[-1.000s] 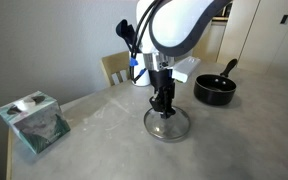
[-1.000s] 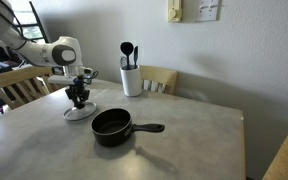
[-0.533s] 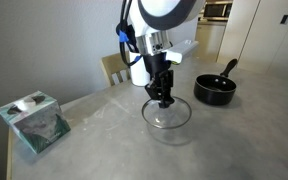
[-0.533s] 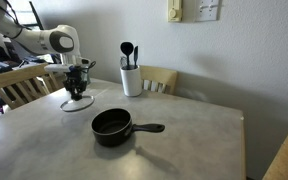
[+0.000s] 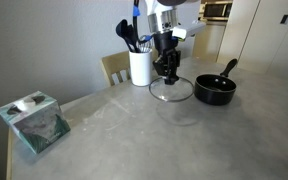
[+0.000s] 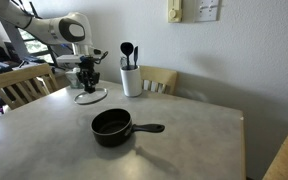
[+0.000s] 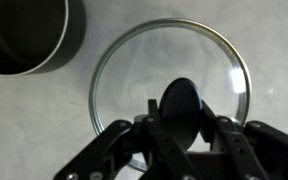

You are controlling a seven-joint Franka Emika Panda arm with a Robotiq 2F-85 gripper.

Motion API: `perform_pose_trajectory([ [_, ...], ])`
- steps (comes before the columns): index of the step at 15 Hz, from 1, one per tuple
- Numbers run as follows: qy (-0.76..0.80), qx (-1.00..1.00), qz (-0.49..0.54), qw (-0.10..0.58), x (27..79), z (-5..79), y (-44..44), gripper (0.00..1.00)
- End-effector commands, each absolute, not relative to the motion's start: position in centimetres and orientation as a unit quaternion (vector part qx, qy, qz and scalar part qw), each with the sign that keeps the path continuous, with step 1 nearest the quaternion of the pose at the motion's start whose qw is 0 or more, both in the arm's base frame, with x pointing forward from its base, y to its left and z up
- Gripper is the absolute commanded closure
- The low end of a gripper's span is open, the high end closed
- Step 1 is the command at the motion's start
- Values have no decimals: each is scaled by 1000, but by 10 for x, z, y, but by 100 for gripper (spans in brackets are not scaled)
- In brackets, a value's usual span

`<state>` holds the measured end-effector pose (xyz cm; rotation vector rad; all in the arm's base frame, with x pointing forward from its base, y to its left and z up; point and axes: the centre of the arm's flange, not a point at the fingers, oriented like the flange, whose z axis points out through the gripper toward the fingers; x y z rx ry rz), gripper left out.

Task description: Pick the lid on the table and put it on the pot

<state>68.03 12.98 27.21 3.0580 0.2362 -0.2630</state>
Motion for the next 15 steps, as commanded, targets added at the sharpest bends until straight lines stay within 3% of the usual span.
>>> perform_pose_trajectory([
  [1, 53, 995, -80, 37, 687, 293, 80, 85],
  [4, 49, 995, -84, 28, 694, 304, 31, 85],
  [5, 56, 994, -88, 27, 650, 319, 80, 85],
  [7, 88, 991, -98, 26, 641, 327, 74, 85],
  [14, 298, 946, -121, 48, 667, 294, -62, 85],
  [15, 324, 938, -114, 45, 633, 299, -54, 85],
])
